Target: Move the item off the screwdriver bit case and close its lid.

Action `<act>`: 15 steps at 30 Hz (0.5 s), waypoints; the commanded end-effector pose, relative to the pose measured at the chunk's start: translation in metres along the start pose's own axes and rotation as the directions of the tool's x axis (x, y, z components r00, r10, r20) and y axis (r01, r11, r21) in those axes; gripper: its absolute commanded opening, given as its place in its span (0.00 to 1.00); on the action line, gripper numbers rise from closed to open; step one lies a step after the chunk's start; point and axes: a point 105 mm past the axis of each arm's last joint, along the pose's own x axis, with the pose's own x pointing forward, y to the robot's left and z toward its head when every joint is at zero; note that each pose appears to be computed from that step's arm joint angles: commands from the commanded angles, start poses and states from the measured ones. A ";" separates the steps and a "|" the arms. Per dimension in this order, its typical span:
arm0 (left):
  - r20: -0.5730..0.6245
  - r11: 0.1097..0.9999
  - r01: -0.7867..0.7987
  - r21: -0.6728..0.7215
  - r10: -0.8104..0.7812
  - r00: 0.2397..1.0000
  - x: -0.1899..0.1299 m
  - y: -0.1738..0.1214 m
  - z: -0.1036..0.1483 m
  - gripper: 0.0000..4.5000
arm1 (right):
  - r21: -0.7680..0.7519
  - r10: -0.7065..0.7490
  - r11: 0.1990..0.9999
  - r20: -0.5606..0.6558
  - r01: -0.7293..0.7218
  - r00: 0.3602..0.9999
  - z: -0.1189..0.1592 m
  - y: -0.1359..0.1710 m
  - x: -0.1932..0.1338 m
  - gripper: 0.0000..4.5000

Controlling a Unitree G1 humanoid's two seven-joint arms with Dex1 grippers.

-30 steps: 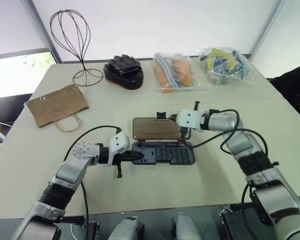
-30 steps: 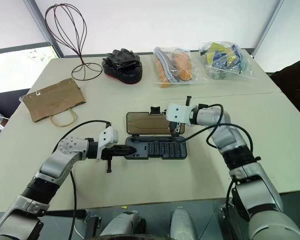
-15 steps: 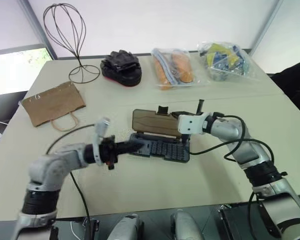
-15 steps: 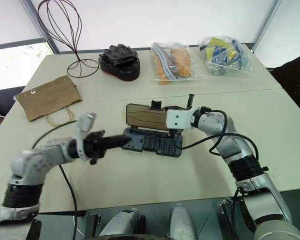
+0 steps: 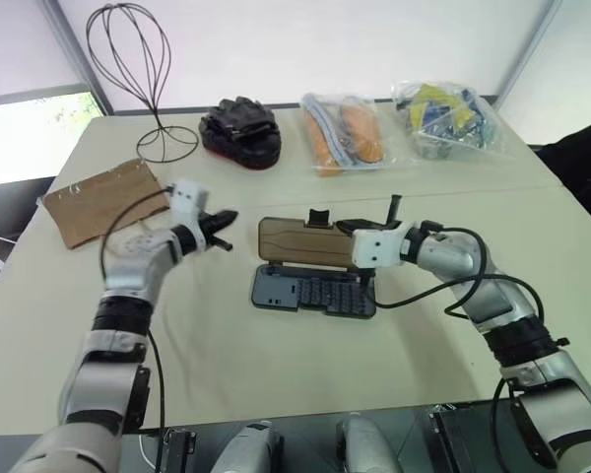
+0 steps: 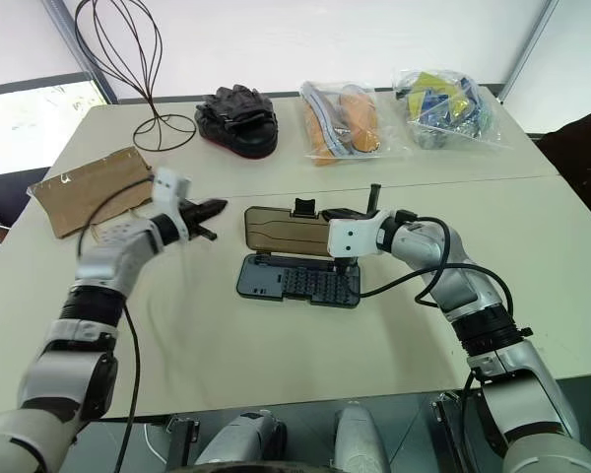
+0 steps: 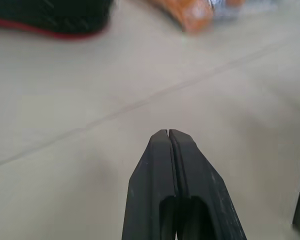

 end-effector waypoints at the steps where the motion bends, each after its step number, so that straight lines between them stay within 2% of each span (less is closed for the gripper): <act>1: 0.054 0.981 0.194 0.003 -0.194 0.980 0.010 -0.020 0.015 0.00 | -0.027 -0.033 0.999 0.048 0.035 0.998 0.014 -0.010 0.000 0.01; 3: 0.084 0.968 0.248 -0.037 -0.244 0.966 0.013 -0.024 0.019 0.00 | -0.022 -0.028 0.999 0.052 0.029 0.998 0.015 -0.008 0.001 0.01; 6: 0.135 0.948 0.294 -0.122 -0.278 0.951 0.012 -0.022 0.028 0.00 | 0.011 0.000 1.000 0.082 -0.001 0.997 0.020 -0.005 0.000 0.20; 9: 0.142 0.942 0.310 -0.130 -0.292 0.946 0.010 -0.021 0.030 0.00 | -0.004 0.004 1.000 0.089 -0.003 0.996 0.024 -0.008 -0.002 0.51; 13: 0.128 0.924 0.360 -0.129 -0.344 0.930 0.007 -0.026 0.029 0.00 | -0.040 -0.019 0.999 0.030 0.020 0.999 0.021 -0.018 -0.011 0.98; 15: 0.116 0.916 0.380 -0.126 -0.367 0.923 0.004 -0.028 0.027 0.00 | 0.004 -0.029 1.000 -0.024 0.029 0.999 0.017 -0.030 -0.025 1.00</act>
